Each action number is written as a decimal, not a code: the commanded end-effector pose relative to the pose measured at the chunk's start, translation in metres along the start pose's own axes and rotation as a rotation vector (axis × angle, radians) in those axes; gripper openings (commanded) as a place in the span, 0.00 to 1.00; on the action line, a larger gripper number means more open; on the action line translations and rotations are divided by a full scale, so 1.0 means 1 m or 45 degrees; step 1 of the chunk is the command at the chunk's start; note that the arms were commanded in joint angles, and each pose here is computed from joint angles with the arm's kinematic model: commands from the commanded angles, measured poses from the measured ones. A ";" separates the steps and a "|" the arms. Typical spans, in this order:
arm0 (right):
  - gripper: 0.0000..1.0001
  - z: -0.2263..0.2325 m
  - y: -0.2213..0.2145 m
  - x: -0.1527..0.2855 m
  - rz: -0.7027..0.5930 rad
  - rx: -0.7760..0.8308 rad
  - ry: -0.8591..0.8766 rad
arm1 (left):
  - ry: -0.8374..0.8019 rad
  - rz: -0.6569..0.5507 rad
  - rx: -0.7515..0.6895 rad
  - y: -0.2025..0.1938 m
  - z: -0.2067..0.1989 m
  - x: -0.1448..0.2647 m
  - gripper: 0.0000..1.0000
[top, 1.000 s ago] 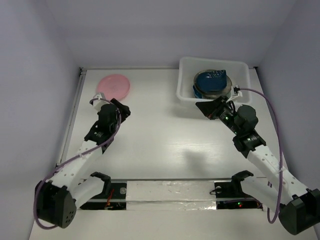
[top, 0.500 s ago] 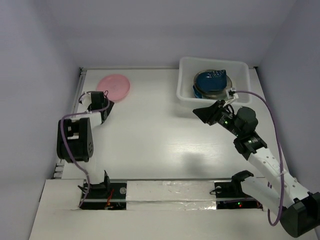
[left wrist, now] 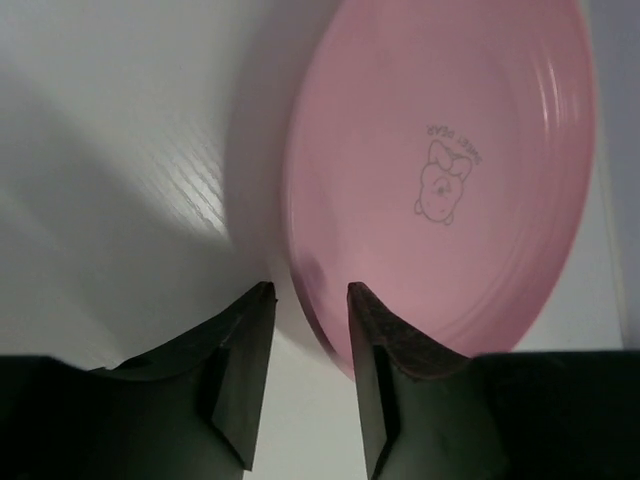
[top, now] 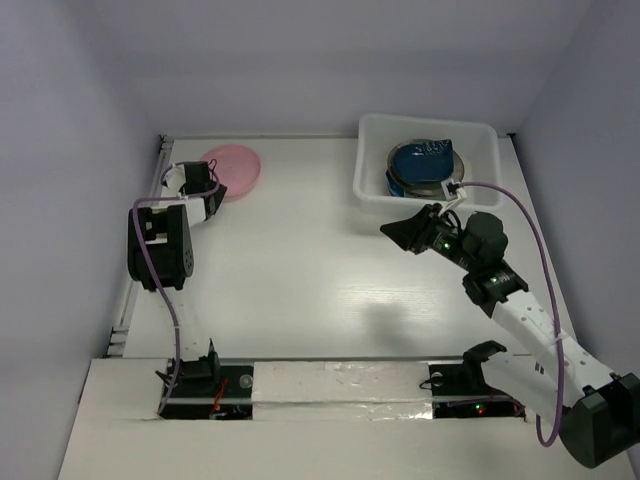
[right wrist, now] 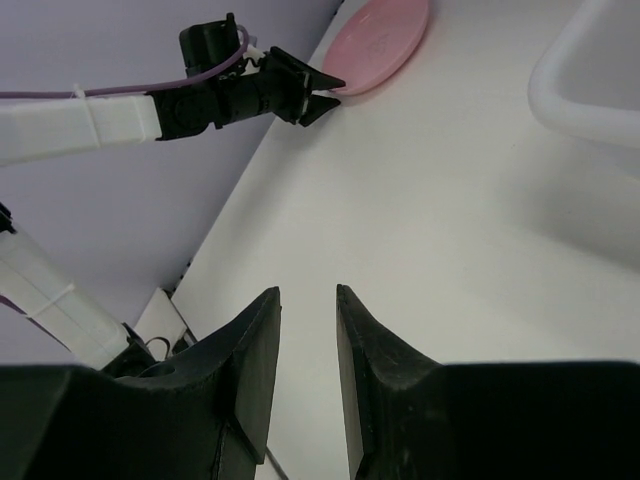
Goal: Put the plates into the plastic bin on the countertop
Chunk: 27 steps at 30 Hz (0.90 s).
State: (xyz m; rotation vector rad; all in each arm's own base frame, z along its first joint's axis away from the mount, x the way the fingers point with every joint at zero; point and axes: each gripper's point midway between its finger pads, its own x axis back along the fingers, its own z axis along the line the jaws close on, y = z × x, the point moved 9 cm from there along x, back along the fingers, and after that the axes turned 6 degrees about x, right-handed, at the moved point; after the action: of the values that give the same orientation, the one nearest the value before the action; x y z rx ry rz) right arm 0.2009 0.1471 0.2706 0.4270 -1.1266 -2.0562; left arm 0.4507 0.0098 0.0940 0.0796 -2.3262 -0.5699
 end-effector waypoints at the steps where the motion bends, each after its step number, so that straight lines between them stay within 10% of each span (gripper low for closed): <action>1: 0.35 0.009 0.011 -0.002 -0.054 0.049 0.075 | 0.094 -0.011 -0.039 0.005 0.006 -0.003 0.32; 5: 0.35 0.009 0.011 -0.003 -0.053 0.046 0.081 | 0.114 -0.019 -0.090 0.006 0.007 -0.003 0.00; 15: 0.34 0.005 0.010 0.000 -0.091 0.057 0.015 | -0.437 -0.057 -0.150 0.017 -0.087 0.098 0.00; 27: 0.02 0.013 0.030 0.040 -0.420 0.094 -0.190 | -1.092 0.273 -0.432 -0.135 -0.229 0.241 0.00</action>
State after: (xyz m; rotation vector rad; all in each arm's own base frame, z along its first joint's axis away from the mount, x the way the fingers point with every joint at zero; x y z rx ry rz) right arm 0.1816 0.1223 0.2963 0.5102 -1.2403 -2.2881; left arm 0.4105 -0.2228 0.3241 -0.5989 -2.8851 -0.9906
